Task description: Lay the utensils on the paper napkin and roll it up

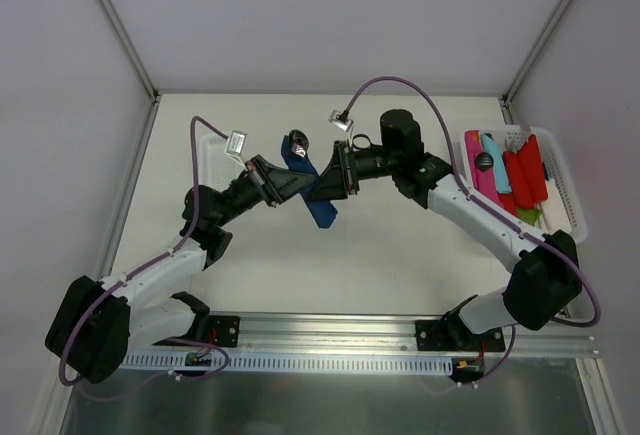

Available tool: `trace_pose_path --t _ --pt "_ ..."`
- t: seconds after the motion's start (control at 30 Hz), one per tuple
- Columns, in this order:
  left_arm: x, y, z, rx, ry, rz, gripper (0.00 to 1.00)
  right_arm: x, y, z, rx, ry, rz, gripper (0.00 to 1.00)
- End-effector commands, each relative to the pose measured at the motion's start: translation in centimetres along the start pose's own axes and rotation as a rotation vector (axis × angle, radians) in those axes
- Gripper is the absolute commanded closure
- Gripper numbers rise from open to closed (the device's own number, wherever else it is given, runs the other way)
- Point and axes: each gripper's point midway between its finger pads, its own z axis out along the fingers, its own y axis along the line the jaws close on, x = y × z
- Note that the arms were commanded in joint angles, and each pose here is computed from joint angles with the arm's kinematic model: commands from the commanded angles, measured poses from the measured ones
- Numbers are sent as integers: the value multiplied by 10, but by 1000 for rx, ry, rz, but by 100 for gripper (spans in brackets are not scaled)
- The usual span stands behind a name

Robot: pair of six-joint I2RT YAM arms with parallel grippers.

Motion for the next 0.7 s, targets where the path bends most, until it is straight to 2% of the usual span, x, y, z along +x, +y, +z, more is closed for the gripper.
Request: trace_pose_path --t 0.0,0.67 --pt "-24 -24 6 87 -91 73 100 2 15 -8 -26 2 -34 63" --pt "-34 -32 10 130 -136 59 100 24 0 -5 -25 43 25 64"
